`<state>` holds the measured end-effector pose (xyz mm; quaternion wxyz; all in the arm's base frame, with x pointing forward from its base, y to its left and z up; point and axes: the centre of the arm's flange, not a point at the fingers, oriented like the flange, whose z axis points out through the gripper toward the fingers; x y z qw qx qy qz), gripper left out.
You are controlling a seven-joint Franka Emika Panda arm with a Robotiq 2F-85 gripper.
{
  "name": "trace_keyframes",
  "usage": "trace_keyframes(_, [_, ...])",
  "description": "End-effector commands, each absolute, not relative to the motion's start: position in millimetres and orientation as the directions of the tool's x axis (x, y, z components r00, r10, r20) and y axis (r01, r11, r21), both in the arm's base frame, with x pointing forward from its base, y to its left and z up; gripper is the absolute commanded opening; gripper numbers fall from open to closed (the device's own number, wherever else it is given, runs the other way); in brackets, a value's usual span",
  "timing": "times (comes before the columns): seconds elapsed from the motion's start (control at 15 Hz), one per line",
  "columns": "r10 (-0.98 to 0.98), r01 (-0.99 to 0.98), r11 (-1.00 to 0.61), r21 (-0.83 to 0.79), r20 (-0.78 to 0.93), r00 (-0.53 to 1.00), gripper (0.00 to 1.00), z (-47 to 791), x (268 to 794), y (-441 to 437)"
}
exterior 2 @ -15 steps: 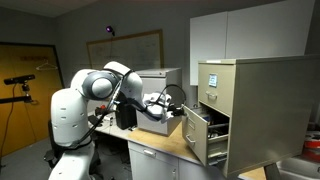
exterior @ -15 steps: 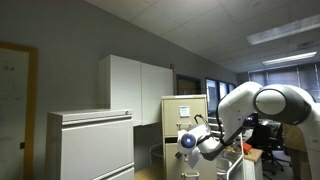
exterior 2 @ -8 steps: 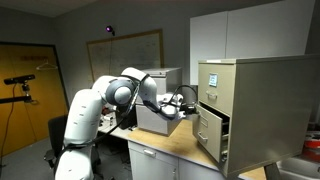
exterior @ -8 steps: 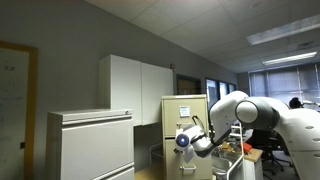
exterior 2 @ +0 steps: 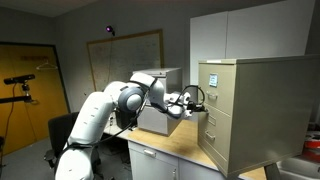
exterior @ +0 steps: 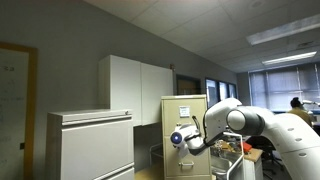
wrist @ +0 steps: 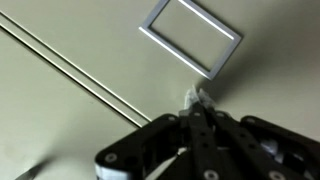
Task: Close the open drawer
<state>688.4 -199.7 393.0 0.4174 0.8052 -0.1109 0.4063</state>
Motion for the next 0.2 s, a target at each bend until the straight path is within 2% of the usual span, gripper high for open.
trace_keyframes(0.0, [0.143, -0.621, -0.536, 0.573, 0.786, 0.602, 0.0, 418.4, 741.6, -247.1])
trace_keyframes(0.13, [0.136, -0.626, -0.536, 0.567, 0.789, 0.599, 0.0, 418.4, 742.4, -246.6])
